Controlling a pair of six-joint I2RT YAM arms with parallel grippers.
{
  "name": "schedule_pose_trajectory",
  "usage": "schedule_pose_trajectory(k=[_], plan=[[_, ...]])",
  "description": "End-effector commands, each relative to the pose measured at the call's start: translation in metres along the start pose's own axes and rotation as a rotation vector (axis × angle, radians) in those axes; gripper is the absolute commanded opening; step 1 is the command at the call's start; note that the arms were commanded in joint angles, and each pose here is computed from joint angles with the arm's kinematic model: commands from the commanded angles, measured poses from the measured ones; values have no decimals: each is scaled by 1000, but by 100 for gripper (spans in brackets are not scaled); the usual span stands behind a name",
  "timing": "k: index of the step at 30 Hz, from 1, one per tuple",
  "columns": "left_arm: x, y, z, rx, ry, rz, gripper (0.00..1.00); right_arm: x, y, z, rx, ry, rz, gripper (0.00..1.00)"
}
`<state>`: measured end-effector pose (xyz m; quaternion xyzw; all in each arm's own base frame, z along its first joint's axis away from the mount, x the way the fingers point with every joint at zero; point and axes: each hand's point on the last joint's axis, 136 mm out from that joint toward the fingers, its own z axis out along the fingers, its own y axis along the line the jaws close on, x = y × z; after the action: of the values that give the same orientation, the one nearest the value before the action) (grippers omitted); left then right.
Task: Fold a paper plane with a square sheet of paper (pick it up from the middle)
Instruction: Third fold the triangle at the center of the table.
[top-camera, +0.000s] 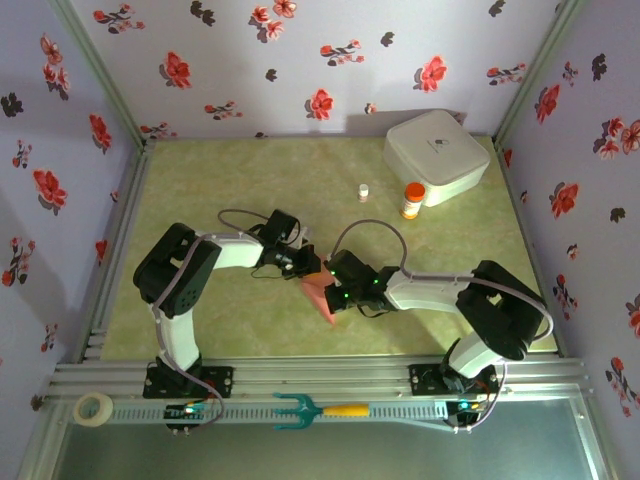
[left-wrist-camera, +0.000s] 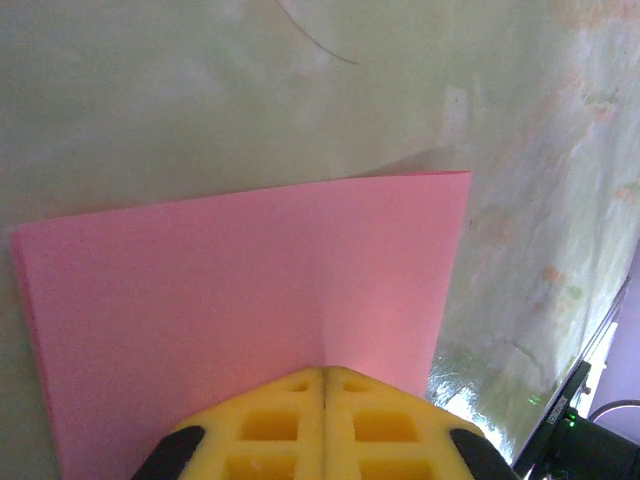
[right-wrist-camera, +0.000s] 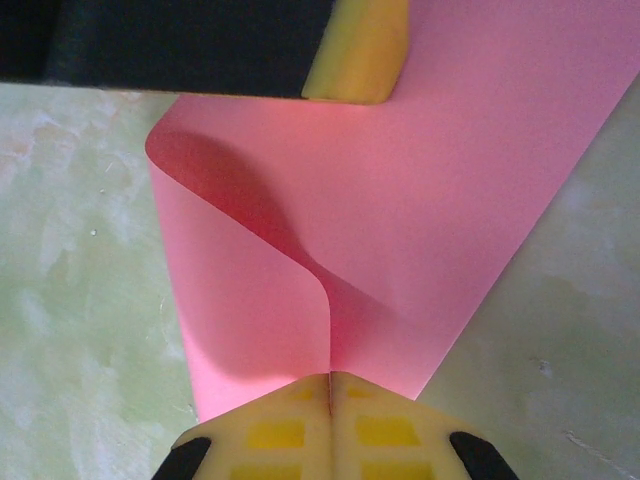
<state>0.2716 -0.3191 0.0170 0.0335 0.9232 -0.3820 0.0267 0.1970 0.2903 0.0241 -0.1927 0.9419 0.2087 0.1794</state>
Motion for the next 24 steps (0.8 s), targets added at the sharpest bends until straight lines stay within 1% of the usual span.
schedule_pose_trajectory(k=[1, 18, 24], plan=[[7, 10, -2, -38, 7, -26, 4, -5, -4, 2, 28, 2, 11, 3], [6, 8, -3, -36, 5, -22, 4, 5, -12, 9, 54, 33, 20, 3], [-1, -3, -8, -31, 0, 7, 6, 8, -14, 11, 58, 39, 23, 3]])
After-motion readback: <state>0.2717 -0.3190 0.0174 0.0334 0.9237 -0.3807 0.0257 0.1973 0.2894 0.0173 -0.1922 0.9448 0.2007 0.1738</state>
